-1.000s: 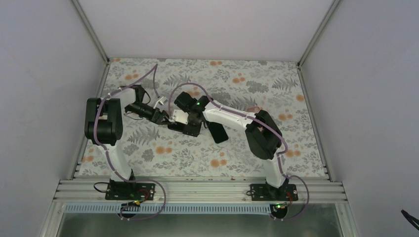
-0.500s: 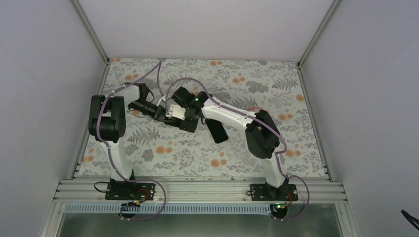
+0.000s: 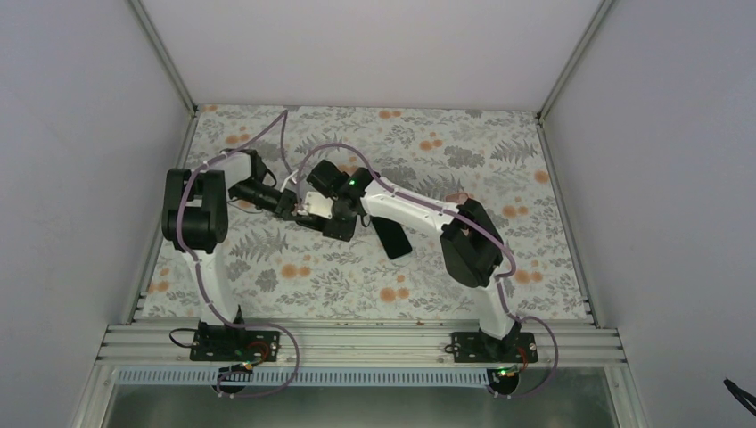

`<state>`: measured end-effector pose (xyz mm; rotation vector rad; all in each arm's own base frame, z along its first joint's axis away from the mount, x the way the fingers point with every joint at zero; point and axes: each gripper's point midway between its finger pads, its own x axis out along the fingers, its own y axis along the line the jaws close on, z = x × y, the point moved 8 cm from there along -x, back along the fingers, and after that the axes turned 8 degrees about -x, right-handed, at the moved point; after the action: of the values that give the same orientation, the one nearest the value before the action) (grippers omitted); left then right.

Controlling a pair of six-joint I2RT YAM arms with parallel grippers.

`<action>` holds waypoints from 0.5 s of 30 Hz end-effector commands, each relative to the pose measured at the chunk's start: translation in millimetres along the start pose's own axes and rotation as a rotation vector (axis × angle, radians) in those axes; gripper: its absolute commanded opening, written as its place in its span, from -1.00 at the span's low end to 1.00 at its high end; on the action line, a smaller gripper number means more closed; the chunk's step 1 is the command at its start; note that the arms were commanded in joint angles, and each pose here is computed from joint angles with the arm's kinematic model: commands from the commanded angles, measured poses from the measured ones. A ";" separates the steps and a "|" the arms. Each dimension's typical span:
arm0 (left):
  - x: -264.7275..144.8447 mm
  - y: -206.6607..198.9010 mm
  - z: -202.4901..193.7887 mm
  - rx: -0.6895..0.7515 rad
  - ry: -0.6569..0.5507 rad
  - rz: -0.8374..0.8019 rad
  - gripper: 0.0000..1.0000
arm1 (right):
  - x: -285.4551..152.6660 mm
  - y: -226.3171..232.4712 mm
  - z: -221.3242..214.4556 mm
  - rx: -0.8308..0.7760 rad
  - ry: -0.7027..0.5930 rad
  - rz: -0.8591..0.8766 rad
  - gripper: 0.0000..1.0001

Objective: Take the phone out of the phone case
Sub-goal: Pick up the phone at the center of the board.

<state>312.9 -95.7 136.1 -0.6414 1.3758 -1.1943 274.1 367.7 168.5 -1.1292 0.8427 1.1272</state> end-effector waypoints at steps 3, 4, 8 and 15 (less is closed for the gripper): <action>-0.5 -11.0 6.6 0.195 0.014 -0.015 -0.95 | -21.3 -5.5 7.1 0.014 -0.100 0.015 0.90; -2.0 -13.3 8.0 0.211 0.014 -0.009 -0.95 | -27.1 -4.1 5.3 0.009 -0.104 0.034 0.98; -10.8 -31.9 12.7 0.313 0.019 0.052 -0.95 | -62.5 -13.4 -14.3 0.042 -0.209 0.107 1.00; -23.9 -77.2 17.5 0.561 0.020 0.185 -0.96 | -103.9 -34.6 -76.0 0.077 -0.432 0.250 0.99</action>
<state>314.3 -98.8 175.4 -0.2629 1.2112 -1.2996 289.2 297.7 241.3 -0.8229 0.7563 1.2884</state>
